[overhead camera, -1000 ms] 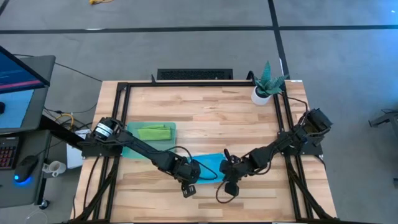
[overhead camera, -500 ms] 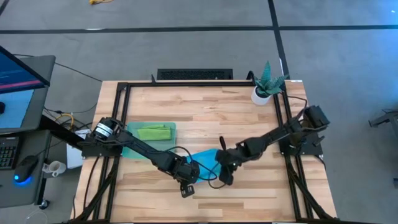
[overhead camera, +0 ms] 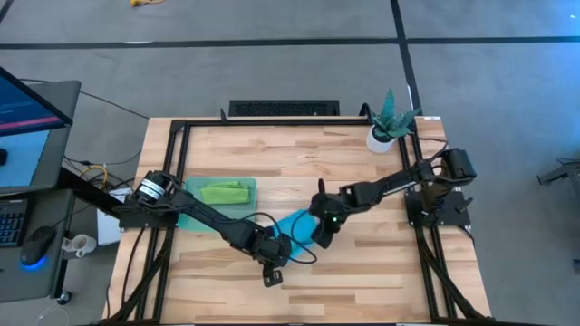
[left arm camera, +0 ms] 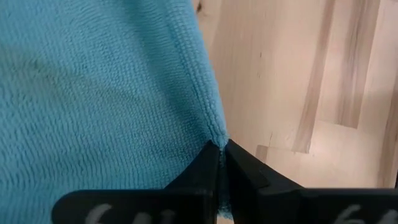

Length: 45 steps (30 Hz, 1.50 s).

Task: Roll microfiber towels into tight, uniform cylinder then place into a basket
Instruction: Roll the blue towel

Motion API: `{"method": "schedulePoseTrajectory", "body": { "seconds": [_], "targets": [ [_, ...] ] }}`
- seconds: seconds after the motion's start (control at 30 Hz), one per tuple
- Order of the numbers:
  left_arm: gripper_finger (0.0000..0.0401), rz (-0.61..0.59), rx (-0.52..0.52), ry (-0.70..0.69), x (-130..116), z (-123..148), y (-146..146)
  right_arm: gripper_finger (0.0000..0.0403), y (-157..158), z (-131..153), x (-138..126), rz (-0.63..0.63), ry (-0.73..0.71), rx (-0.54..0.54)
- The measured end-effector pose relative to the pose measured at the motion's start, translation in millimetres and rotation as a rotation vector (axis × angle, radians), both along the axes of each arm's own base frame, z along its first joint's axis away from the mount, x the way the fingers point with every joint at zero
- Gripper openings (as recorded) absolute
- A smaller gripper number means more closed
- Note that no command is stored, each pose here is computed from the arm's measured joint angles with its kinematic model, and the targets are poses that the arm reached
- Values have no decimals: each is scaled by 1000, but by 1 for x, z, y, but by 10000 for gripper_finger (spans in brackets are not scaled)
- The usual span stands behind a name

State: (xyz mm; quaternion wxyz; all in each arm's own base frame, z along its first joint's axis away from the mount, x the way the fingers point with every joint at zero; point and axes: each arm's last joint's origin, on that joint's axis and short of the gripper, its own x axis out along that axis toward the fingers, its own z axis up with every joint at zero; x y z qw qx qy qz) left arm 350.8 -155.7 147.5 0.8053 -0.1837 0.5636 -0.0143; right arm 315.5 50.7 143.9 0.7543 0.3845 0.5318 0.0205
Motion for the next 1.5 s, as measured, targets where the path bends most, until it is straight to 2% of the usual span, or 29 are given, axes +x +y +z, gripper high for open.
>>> {"method": "schedulePoseTrajectory", "body": {
  "seconds": [0.17,0.53,0.97,1.17,1.27,1.37,1.5],
  "targets": [
    [6,8,5,-4,1,0,2,8,-16,0,2,-59,7,16],
    [10,36,10,-4,5,1,11,9,-32,0,4,-121,-2,-35],
    [82,2,2,61,-1,-2,12,8,-43,-4,0,-186,39,-133],
    [94,-80,5,58,-3,0,10,8,-45,-4,0,-193,38,-135],
    [87,-89,44,21,-7,10,6,8,-45,-4,0,-192,40,-134],
    [78,-122,125,-62,-13,24,-2,8,-45,-4,0,-190,42,-133],
    [70,-219,237,-250,-12,35,-21,8,-44,-4,0,-182,43,-138]
  ]
}}
